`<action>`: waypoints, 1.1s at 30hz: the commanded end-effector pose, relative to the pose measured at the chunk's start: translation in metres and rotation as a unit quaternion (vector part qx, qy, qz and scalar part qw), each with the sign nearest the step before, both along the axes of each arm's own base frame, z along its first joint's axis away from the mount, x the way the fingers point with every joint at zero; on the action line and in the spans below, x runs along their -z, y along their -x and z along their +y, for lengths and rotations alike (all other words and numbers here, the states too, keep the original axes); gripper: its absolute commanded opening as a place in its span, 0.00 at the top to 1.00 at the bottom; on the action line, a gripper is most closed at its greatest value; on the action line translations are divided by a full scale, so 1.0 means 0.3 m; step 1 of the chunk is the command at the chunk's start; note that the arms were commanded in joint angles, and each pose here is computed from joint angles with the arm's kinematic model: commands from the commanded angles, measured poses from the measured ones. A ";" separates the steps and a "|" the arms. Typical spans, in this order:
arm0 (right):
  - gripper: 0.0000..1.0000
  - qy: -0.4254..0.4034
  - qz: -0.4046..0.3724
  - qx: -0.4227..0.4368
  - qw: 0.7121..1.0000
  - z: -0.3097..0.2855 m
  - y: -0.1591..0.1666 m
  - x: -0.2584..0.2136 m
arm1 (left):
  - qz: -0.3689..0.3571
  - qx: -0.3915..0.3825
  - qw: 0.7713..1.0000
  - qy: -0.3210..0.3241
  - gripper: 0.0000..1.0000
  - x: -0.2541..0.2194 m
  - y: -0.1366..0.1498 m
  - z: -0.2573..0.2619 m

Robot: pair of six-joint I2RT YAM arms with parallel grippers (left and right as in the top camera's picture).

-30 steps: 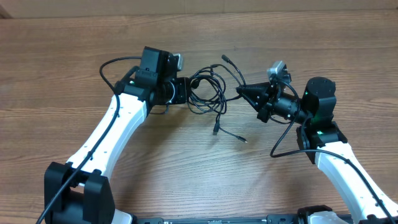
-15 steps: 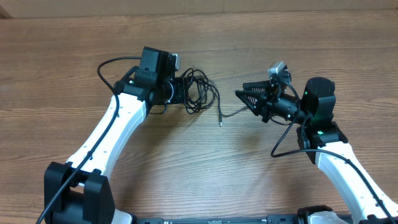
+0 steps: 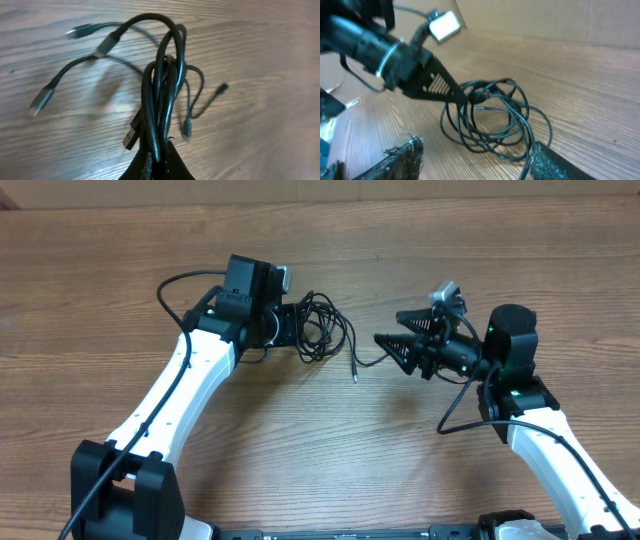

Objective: Untangle cables

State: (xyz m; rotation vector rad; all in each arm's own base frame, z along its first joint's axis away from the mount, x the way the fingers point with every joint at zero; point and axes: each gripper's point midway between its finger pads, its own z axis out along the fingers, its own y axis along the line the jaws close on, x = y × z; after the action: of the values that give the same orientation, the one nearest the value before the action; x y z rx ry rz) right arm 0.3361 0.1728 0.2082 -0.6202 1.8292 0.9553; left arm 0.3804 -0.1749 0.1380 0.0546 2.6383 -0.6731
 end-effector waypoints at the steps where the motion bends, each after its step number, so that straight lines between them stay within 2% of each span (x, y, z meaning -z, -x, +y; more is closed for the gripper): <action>1: 0.32 0.046 -0.061 -0.020 0.997 -0.005 0.007 -0.006 | -0.049 0.162 0.983 0.066 0.96 -0.060 0.059 -0.115; 4: 0.32 0.071 -0.080 -0.033 0.994 -0.006 0.016 0.014 | -0.090 0.263 0.954 0.115 0.96 -0.114 0.118 -0.180; 8: 0.37 0.093 -0.109 -0.045 0.989 -0.006 0.020 0.023 | -0.109 0.310 0.932 0.154 0.96 -0.154 0.157 -0.215; 13: 0.48 0.108 -0.149 -0.072 0.980 0.005 0.035 0.017 | -0.120 0.340 0.913 0.190 0.96 -0.192 0.190 -0.246; 22: 0.52 0.113 -0.152 -0.082 0.979 0.008 0.046 0.027 | -0.134 0.367 0.896 0.212 0.96 -0.223 0.219 -0.294; 26: 0.55 0.118 -0.148 -0.087 0.978 0.007 0.054 0.040 | -0.149 0.390 0.877 0.237 0.96 -0.259 0.244 -0.332; 33: 0.62 0.119 -0.148 -0.085 0.978 0.006 0.052 0.041 | -0.156 0.403 0.869 0.242 0.96 -0.269 0.260 -0.358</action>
State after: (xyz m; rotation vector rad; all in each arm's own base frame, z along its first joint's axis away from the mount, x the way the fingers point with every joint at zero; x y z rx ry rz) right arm 0.3195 0.1743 0.1852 -1.0124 1.6886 0.7279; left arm 0.3134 -0.2745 0.2123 1.0075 2.0496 -1.3561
